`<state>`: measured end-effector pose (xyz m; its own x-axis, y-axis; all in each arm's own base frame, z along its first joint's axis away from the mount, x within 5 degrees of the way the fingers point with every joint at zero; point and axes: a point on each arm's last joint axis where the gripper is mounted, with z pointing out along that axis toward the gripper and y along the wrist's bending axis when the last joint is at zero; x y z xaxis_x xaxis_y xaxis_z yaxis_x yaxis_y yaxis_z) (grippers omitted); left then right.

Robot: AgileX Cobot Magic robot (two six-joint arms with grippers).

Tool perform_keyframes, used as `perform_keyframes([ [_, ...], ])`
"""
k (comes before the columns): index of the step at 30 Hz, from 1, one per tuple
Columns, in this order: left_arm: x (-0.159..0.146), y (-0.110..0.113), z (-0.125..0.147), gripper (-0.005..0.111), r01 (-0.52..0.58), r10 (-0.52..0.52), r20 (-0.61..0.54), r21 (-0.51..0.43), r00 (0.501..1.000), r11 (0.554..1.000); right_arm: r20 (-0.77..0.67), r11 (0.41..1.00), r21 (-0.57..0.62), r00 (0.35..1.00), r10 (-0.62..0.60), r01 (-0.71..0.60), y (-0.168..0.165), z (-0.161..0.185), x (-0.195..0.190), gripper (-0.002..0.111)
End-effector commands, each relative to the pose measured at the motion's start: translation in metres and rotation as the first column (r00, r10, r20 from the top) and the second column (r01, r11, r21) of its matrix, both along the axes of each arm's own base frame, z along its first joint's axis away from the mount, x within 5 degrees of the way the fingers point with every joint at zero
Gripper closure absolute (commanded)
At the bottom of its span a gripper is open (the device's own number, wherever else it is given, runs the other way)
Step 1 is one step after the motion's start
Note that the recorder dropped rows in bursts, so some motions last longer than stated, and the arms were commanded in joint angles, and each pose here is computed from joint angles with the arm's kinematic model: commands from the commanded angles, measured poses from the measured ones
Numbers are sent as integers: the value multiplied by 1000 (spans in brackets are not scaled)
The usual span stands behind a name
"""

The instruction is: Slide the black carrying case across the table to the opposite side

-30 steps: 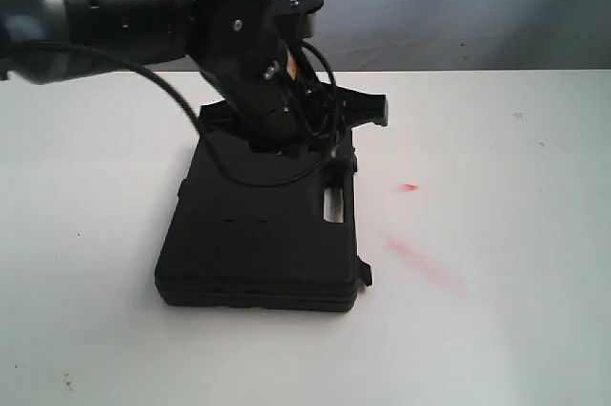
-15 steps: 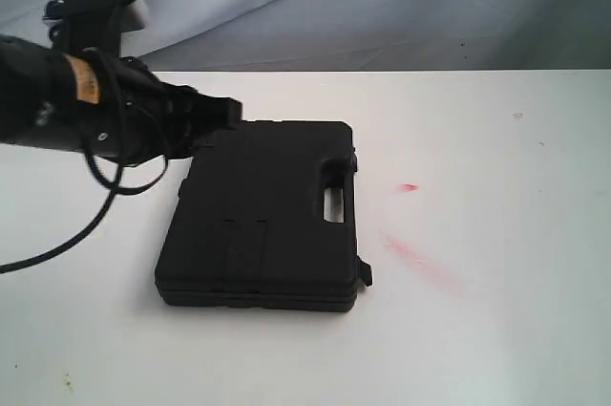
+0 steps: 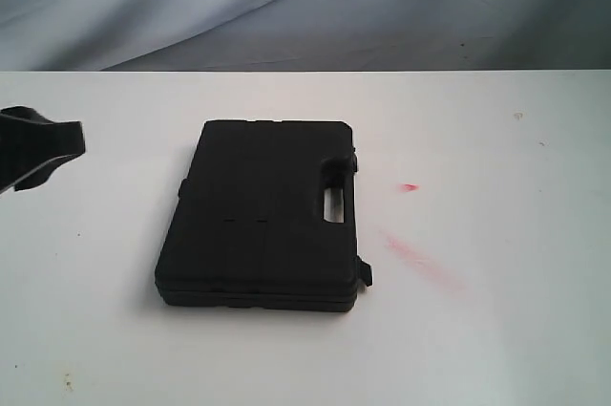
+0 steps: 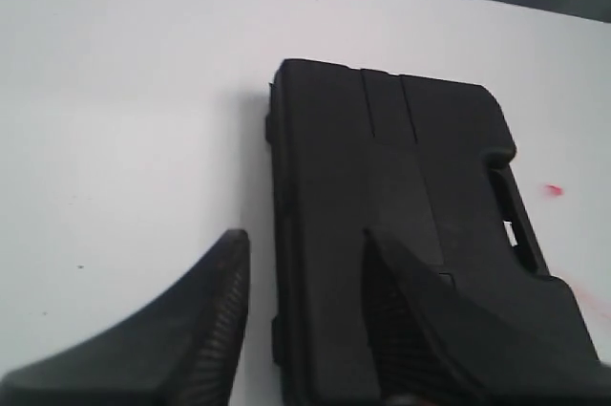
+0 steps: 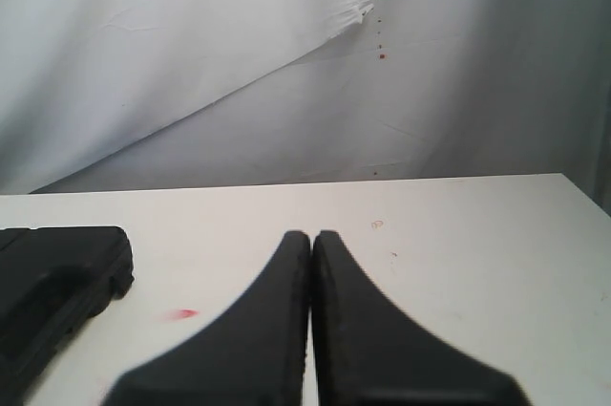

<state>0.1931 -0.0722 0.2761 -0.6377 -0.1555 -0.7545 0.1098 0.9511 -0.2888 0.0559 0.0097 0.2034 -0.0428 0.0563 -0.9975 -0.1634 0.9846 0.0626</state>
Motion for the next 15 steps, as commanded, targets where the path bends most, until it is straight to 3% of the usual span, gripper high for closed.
perform_keyframes([
  [1, -16, 20, 1, 69, -9, 3, 82, 67, 997, 998, 3, 1000, 6, 1000, -5, 5, 0, -1, 0, 108],
  [6, -32, 36, 2, 69, -25, 3, 147, 143, 989, 989, 3, 1000, 6, 1000, -5, 5, 0, -1, 0, 108],
  [15, -53, 45, 20, 69, -43, -6, 281, 168, 960, 985, 3, 1000, 6, 1000, -5, 5, 0, -1, 0, 108],
])
